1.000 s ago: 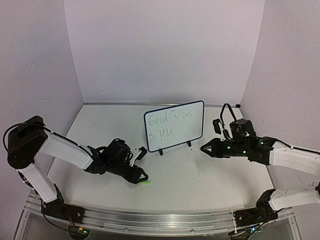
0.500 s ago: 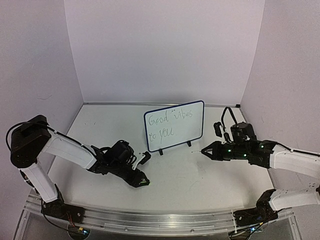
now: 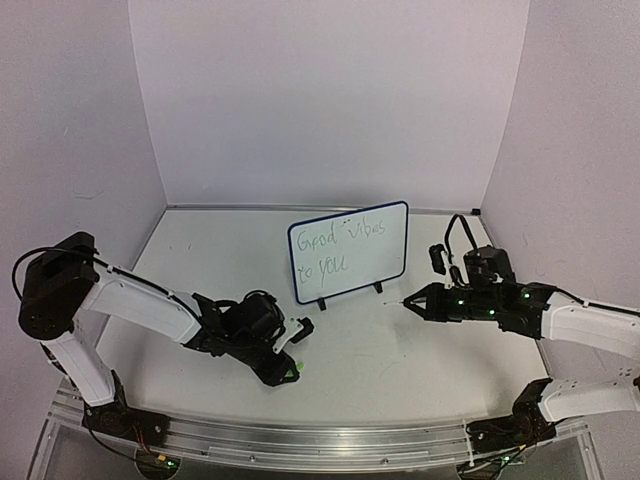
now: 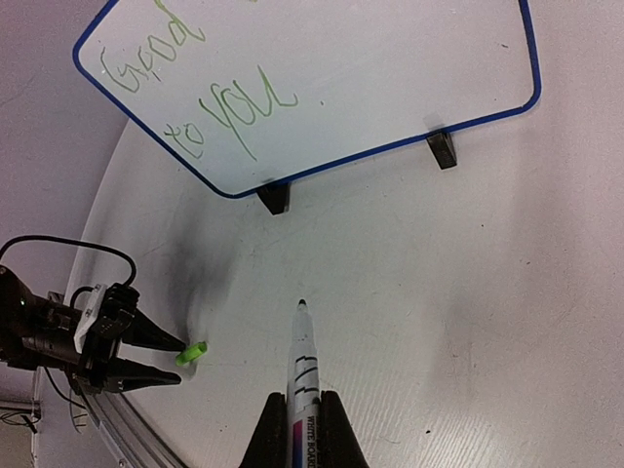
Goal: Write a sentence on the whiteboard
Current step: Pick up the pen cap from the center of the board.
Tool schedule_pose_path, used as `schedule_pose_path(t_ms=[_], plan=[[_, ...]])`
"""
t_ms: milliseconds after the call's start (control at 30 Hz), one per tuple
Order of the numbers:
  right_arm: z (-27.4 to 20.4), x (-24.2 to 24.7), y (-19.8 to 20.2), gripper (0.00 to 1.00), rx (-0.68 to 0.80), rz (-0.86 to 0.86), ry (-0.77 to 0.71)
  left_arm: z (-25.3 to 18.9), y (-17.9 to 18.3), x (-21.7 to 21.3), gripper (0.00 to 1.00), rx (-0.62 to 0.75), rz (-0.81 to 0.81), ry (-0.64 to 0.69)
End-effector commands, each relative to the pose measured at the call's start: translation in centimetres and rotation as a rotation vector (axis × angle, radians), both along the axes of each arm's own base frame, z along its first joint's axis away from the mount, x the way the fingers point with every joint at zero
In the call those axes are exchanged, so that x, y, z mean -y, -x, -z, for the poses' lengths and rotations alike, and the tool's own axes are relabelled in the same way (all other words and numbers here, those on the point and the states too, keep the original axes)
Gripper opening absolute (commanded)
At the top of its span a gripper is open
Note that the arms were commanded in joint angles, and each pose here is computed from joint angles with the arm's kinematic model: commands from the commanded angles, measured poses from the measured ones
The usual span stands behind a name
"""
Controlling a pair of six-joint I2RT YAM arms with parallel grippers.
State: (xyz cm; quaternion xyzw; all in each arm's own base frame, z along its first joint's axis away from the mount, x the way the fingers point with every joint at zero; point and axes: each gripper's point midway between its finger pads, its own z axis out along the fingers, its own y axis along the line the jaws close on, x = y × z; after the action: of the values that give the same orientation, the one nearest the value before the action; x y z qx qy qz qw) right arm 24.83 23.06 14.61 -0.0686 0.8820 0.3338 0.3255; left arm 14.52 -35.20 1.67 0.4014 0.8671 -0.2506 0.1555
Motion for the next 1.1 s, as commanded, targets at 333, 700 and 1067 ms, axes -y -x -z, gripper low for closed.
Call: schedule_pose_path(t_ms=[333, 700, 1067], plan=[[-0.7, 0.0, -0.1, 0.00, 0.034, 0.001, -0.008, 2.2, -1.0, -1.4, 0.17, 0.151, -0.037, -0.247], [-1.3, -0.2, 0.1, 0.00, 0.034, -0.004, -0.028, 3.1, 0.8, -2.2, 0.01, 0.139, -0.031, -0.304], [-3.2, -3.7, 2.2, 0.00, -0.061, -0.276, -0.168, -3.0, -0.8, 0.0, 0.00, 0.267, -0.066, -0.093]])
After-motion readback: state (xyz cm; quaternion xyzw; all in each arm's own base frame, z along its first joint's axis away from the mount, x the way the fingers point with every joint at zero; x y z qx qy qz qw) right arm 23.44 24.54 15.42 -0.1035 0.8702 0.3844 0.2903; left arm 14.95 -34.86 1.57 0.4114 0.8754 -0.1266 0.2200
